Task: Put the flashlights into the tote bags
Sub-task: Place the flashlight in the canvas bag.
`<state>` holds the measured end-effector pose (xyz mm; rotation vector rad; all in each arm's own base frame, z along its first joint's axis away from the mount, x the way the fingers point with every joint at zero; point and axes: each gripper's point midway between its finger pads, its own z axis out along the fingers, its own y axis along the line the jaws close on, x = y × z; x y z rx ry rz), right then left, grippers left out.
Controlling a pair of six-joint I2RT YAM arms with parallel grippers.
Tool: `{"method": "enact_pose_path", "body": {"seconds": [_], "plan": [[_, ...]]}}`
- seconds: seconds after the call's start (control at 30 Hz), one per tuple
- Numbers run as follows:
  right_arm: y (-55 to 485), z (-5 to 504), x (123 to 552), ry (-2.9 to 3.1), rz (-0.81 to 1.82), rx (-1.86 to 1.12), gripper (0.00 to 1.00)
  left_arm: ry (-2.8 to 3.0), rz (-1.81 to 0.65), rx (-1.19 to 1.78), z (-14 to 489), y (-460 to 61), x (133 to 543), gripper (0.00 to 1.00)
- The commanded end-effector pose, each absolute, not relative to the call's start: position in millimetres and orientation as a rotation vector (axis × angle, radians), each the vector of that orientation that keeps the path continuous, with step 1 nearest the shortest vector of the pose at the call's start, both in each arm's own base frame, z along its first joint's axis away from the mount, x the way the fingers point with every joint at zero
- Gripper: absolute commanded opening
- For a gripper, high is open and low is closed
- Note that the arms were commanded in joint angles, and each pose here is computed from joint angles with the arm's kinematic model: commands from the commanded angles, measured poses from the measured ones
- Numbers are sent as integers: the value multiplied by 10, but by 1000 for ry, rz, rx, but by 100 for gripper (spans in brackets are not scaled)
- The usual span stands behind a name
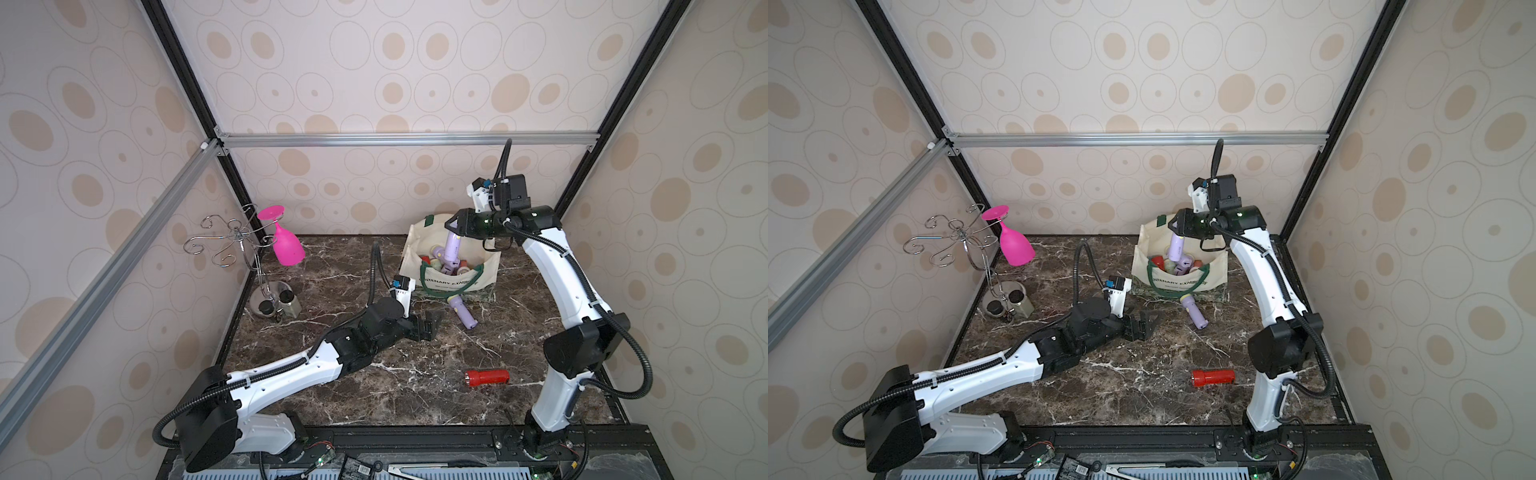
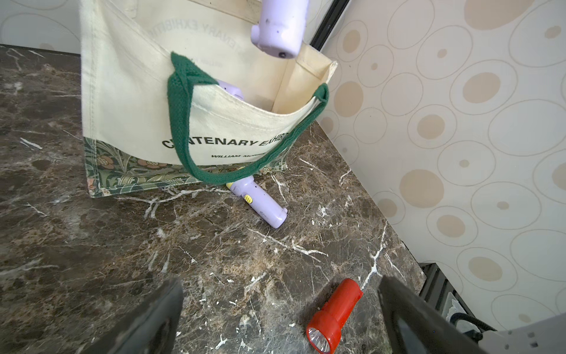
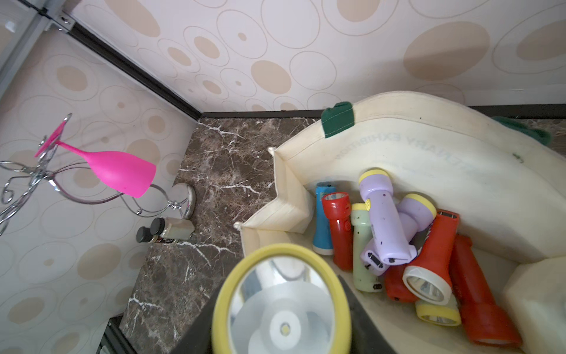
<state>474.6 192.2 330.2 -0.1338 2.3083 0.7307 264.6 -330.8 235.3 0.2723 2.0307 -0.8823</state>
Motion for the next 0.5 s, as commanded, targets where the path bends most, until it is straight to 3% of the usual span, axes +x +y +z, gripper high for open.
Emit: {"method": "enact_pose_path", "body": {"seconds": [0.0, 0.47], "plan": [[1875, 3250, 4903, 2310, 664, -123, 0, 2038, -890, 234, 2342, -3269, 2673, 100], [1852, 2392, 5194, 2486, 531, -143, 0, 2051, -910, 221, 2233, -3323, 2685, 100]]}}
